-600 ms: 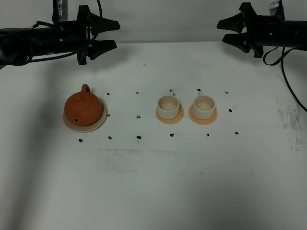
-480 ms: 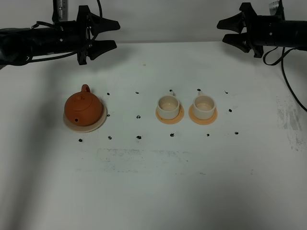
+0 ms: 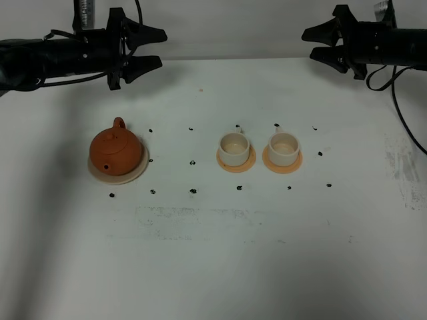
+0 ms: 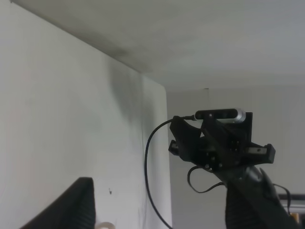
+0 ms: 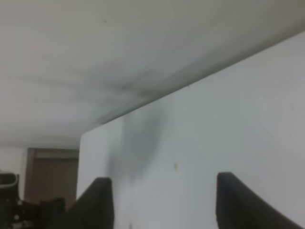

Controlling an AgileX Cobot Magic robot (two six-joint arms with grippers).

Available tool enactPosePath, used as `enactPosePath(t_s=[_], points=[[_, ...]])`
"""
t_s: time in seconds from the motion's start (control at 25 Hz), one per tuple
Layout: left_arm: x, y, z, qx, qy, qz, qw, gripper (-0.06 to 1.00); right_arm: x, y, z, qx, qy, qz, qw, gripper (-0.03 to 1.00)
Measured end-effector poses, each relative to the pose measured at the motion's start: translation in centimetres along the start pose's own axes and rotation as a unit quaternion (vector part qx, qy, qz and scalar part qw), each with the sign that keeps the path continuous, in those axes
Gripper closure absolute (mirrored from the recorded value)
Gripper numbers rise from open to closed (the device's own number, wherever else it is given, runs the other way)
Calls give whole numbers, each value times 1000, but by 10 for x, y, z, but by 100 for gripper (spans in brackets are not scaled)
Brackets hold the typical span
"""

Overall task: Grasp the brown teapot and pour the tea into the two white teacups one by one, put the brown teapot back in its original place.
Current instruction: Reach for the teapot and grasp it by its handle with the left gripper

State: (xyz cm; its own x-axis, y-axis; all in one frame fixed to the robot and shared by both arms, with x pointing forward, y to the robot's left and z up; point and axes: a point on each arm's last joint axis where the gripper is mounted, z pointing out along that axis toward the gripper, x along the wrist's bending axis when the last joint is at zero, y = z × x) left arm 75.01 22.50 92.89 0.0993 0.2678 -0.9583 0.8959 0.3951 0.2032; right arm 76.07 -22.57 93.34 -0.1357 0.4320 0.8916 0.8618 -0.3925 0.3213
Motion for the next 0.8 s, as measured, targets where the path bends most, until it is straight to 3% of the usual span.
enactPosePath(t_s=[0.2, 0.28, 0.4, 0.6, 0.8], points=[[0, 0, 0, 1, -1, 114, 993, 34, 1, 1, 0, -1, 1, -144, 990, 47], [-1, 0, 0, 2, -1, 166, 986, 35, 2, 1, -1, -1, 0, -218, 976, 47], [-6, -1, -2, 10, 7, 260, 966, 37, 7, 3, -3, -2, -9, -323, 946, 47], [-30, 1, -13, 39, 65, 412, 908, 38, 22, 12, -13, -10, -56, -459, 887, 47], [-55, 3, -32, 88, 154, 510, 842, 38, 35, 21, -28, 4, -130, -538, 833, 47]])
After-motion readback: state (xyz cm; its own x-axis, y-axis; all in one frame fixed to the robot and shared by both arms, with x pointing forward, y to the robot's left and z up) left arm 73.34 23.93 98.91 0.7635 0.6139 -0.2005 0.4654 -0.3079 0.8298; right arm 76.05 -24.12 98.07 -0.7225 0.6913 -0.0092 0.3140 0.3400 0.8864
